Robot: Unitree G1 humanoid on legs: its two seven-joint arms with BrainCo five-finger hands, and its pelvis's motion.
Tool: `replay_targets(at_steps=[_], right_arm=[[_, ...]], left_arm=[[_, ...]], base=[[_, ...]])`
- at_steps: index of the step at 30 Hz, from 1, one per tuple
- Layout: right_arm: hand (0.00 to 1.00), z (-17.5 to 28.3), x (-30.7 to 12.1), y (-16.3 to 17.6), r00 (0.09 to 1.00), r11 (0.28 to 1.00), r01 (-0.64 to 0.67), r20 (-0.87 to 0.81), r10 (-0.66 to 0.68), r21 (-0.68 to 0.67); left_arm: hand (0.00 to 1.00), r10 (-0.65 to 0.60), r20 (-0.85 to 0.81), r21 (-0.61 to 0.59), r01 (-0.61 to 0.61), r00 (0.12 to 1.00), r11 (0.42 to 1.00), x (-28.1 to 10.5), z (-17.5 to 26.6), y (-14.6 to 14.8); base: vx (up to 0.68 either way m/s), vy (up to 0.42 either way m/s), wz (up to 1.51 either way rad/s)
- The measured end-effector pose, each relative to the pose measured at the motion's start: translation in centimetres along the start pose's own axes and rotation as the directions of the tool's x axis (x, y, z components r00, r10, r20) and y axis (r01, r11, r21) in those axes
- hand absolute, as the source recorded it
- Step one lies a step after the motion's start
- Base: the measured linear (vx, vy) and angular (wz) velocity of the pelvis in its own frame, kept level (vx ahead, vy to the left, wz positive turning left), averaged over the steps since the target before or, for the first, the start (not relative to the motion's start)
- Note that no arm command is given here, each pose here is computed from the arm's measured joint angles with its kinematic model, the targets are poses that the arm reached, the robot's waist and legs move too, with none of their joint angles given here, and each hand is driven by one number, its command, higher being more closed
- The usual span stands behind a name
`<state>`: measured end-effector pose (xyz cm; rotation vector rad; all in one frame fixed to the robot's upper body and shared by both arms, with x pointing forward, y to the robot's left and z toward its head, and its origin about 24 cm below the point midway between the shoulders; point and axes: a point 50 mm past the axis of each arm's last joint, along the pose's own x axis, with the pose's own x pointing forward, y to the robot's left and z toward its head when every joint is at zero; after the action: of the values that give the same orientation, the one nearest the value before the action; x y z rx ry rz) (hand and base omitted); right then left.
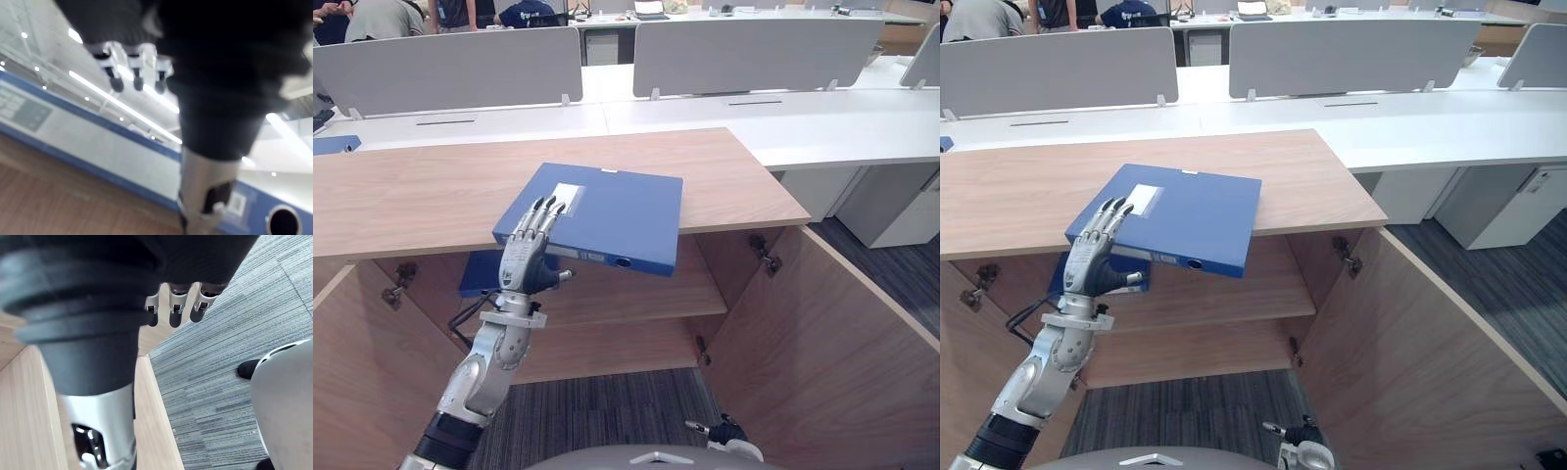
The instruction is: Walk over to the cabinet, pick up the folder, carry it to the office cabinet, place the folder inside the office cabinet, then close the office cabinet door
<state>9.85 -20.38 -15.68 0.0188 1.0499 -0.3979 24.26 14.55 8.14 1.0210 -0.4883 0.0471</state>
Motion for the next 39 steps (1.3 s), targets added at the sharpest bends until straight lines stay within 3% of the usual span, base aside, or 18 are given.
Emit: replay_targets(at_steps=[6, 22, 23, 39], right_arm=[[0.0, 0.1, 0.1, 0.0, 1.0, 1.0, 0.003, -0.002, -0.003, 0.007], [0.0, 0.0, 0.2, -0.5, 1.0, 0.998, 0.023, -0.023, -0.021, 0.064], [0.0, 0.0, 0.2, -0.6, 0.999, 0.998, 0.024, -0.024, -0.022, 0.065], [0.0, -0.2, 0.3, -1.3, 0.998, 0.994, 0.045, -0.046, -0.04, 0.097]], left_arm=[[0.0, -0.073, -0.001, 0.021, 0.073, 0.997, 0.997, -0.1, -0.2, -1.2], [0.0, -0.095, 0.061, 0.158, 0.085, 0.994, 0.984, 1.0, 0.5, -2.1], [1.0, -0.09, 0.061, 0.164, 0.079, 0.994, 0.983, 1.2, 0.5, -2.2], [1.0, -0.012, 0.099, 0.251, -0.013, 0.995, 0.968, 3.2, 0.6, -1.6]], base=[[0.0, 0.0, 0.0], [0.0, 0.0, 0.0], [0.0, 0.0, 0.0], [0.0, 0.0, -0.02]])
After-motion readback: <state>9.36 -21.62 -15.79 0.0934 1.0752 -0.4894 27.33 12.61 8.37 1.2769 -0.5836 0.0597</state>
